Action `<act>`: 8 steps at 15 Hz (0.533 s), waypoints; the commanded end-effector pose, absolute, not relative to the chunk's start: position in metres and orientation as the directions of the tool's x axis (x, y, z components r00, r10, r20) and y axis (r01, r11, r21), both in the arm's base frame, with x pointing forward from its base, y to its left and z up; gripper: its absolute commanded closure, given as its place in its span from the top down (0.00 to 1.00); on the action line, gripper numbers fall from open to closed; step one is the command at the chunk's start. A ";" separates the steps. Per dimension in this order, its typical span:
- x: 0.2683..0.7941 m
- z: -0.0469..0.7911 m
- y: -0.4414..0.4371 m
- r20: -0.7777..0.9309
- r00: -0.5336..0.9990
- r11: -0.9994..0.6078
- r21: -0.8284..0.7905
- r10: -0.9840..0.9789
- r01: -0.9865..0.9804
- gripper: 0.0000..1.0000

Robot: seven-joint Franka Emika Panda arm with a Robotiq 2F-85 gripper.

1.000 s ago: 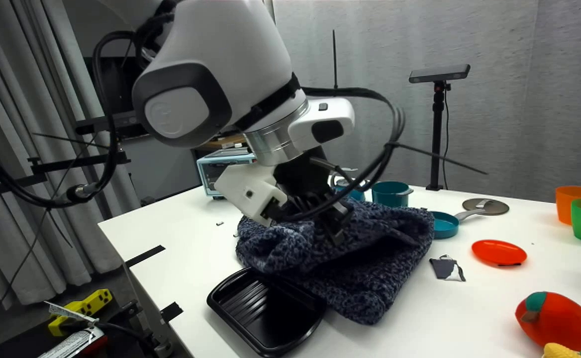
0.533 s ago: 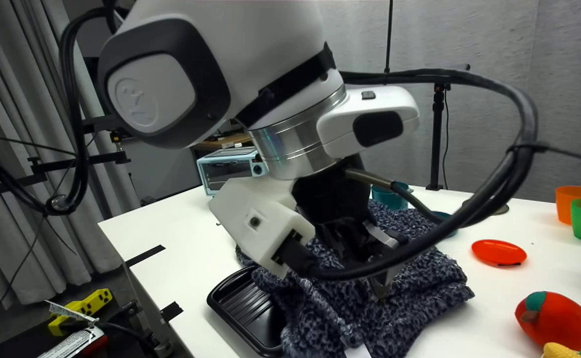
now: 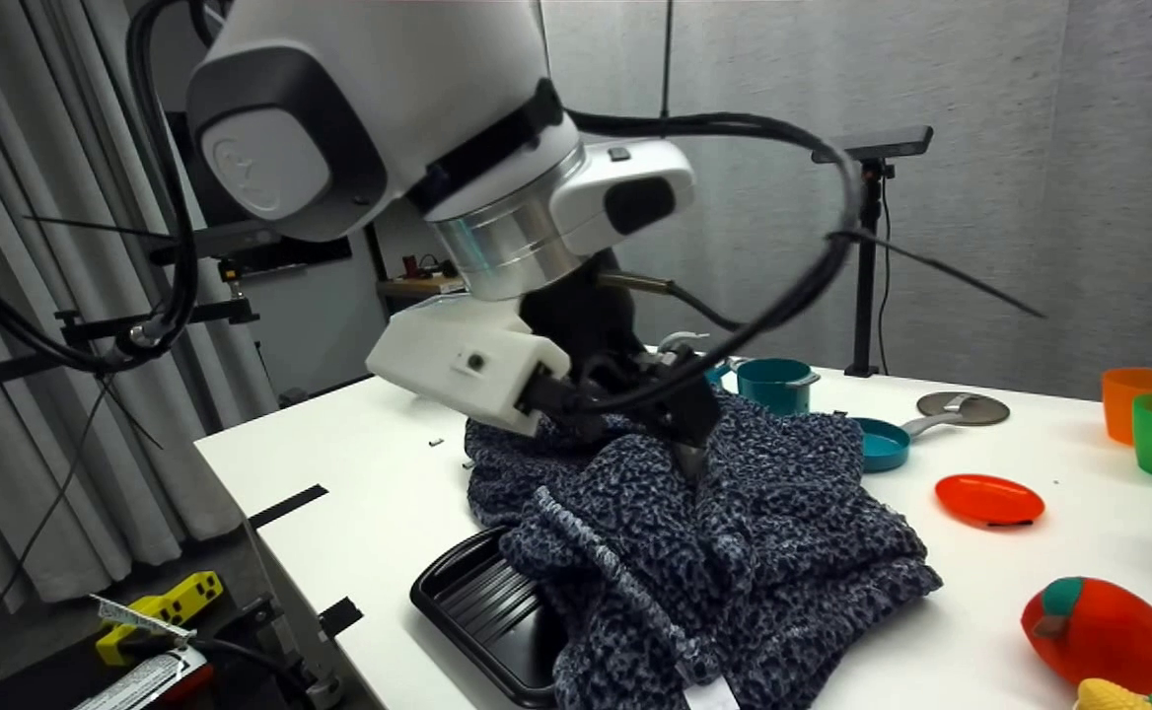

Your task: Fold the thing on the table

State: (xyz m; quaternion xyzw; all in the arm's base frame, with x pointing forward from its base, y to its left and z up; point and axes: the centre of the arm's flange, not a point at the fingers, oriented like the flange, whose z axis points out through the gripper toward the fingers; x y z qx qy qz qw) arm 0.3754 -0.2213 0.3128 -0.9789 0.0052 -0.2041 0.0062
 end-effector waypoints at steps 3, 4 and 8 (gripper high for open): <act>0.384 0.320 -0.070 0.386 0.903 -0.981 0.030 0.188 0.192 1.00; 0.395 0.317 -0.042 0.378 0.895 -0.970 0.036 0.237 0.242 1.00; 0.439 0.318 0.070 0.401 0.849 -0.937 0.083 0.344 0.340 1.00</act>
